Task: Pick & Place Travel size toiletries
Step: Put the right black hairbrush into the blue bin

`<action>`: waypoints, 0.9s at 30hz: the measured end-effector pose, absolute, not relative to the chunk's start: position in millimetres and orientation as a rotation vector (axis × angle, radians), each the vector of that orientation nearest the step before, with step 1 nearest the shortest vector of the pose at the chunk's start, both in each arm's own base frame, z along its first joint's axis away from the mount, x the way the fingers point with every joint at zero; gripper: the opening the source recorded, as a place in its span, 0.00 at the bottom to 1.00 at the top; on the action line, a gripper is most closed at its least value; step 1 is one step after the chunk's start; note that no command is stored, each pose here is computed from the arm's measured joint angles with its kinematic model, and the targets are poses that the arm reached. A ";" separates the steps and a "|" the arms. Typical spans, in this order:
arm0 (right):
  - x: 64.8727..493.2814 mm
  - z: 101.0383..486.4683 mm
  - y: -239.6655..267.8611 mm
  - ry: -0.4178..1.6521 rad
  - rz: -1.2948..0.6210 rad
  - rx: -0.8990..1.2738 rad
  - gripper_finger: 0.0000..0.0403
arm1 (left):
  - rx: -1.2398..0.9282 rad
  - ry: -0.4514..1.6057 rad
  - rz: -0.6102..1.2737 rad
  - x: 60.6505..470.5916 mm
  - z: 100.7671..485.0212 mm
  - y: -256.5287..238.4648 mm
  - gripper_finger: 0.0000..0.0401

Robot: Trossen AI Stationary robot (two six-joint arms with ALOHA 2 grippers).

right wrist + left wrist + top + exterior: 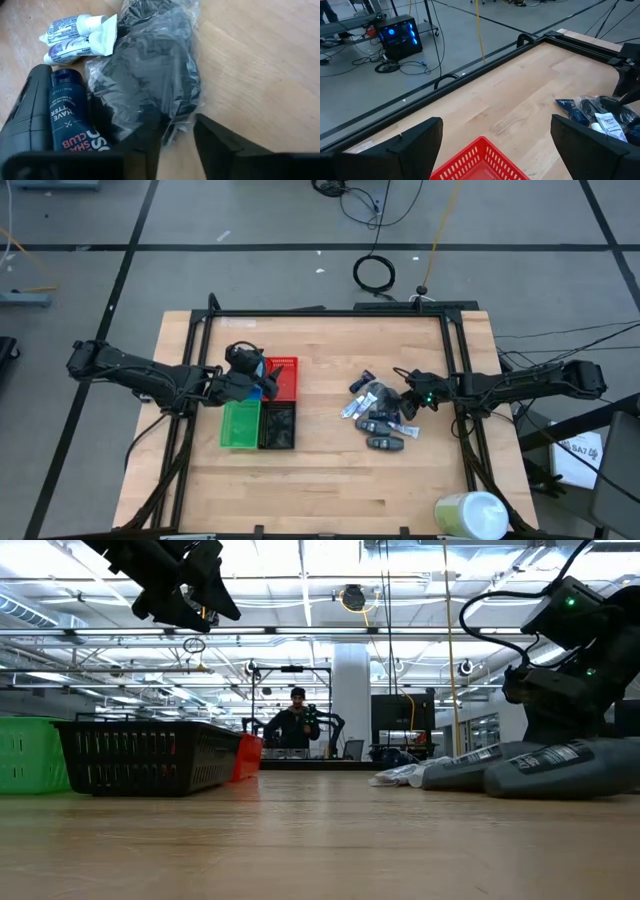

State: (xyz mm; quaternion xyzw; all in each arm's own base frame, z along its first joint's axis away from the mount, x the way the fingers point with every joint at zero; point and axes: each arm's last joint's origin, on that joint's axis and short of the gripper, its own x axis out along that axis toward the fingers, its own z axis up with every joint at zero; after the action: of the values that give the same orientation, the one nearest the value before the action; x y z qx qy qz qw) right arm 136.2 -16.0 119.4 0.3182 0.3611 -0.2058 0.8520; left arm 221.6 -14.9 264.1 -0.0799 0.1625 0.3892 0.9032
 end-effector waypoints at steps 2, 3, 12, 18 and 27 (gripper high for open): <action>136.3 119.6 -16.0 0.761 -0.428 0.657 0.17 | -0.165 0.336 0.805 221.6 264.1 -14.9 0.90; 136.6 119.8 -16.0 0.759 -0.424 0.649 0.14 | -0.165 0.336 0.805 221.6 264.1 -14.9 0.90; 149.3 137.2 -17.3 0.553 -0.323 0.569 0.01 | -0.201 0.330 0.795 221.8 263.8 -15.3 0.90; 154.1 158.8 -17.9 0.352 -0.240 0.450 0.00 | -0.255 0.315 0.797 222.1 263.7 -13.8 0.90; 157.9 187.3 -19.8 0.086 -0.219 0.168 0.00 | -0.386 0.257 0.746 246.0 256.8 -3.4 0.90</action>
State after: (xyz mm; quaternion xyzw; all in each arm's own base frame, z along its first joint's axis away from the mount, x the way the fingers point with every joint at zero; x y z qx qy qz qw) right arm 157.9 -19.8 187.3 0.0839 0.0430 -0.1092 0.9895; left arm 246.0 -3.4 256.8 -0.1871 0.1243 0.3611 0.9051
